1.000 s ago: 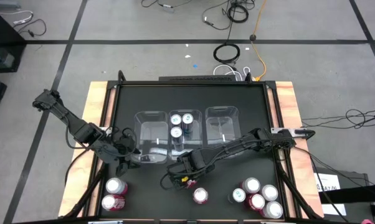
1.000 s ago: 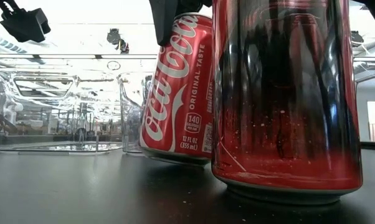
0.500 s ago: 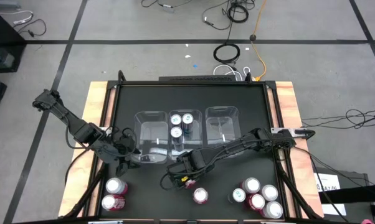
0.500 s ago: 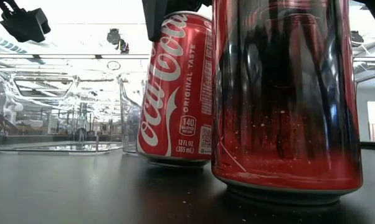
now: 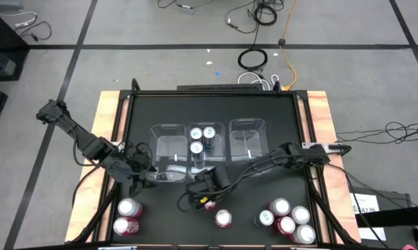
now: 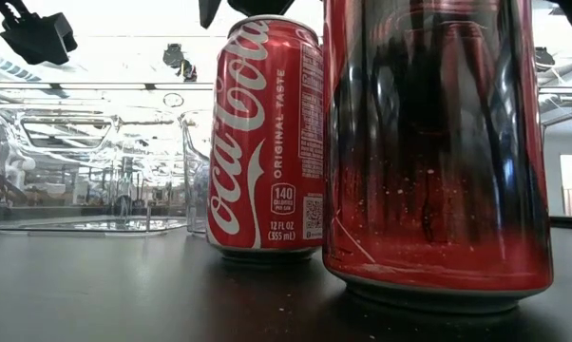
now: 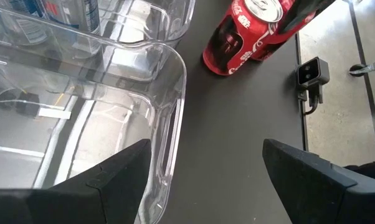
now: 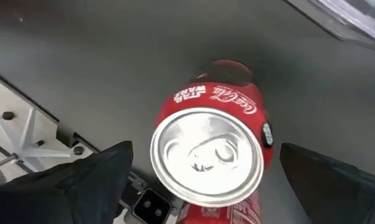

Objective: Sort soda cans
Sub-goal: Put the red soda can into the left transparent bin

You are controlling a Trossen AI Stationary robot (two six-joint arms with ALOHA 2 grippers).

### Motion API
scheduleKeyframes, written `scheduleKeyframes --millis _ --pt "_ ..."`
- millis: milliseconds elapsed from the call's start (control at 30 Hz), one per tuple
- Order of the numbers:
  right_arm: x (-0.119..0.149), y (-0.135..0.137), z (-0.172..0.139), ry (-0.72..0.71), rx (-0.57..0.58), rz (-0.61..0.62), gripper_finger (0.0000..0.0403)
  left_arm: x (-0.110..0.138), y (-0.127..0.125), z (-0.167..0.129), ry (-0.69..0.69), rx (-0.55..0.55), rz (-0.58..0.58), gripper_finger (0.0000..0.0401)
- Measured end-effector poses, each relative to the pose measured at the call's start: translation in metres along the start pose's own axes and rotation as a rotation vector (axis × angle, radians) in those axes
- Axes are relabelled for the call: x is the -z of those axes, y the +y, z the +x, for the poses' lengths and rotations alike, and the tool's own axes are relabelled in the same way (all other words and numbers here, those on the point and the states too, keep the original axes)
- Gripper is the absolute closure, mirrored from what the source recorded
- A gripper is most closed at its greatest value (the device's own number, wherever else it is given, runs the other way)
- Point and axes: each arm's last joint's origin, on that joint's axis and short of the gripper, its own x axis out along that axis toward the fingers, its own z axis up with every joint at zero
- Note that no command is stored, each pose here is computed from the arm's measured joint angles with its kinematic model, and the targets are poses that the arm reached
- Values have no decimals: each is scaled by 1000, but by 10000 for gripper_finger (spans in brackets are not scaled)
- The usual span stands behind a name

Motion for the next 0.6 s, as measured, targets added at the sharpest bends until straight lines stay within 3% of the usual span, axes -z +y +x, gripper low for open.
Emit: scheduleKeyframes --millis 167,400,600 --pt "2 -2 -12 -4 -7 -25 3 0 0 0 -2 -1 -3 83" --pt "23 -7 -37 -17 15 -166 3 -1 0 1 -22 -25 -7 83" --pt "49 -21 -60 10 110 -325 3 -1 -1 7 -40 -68 0 83"
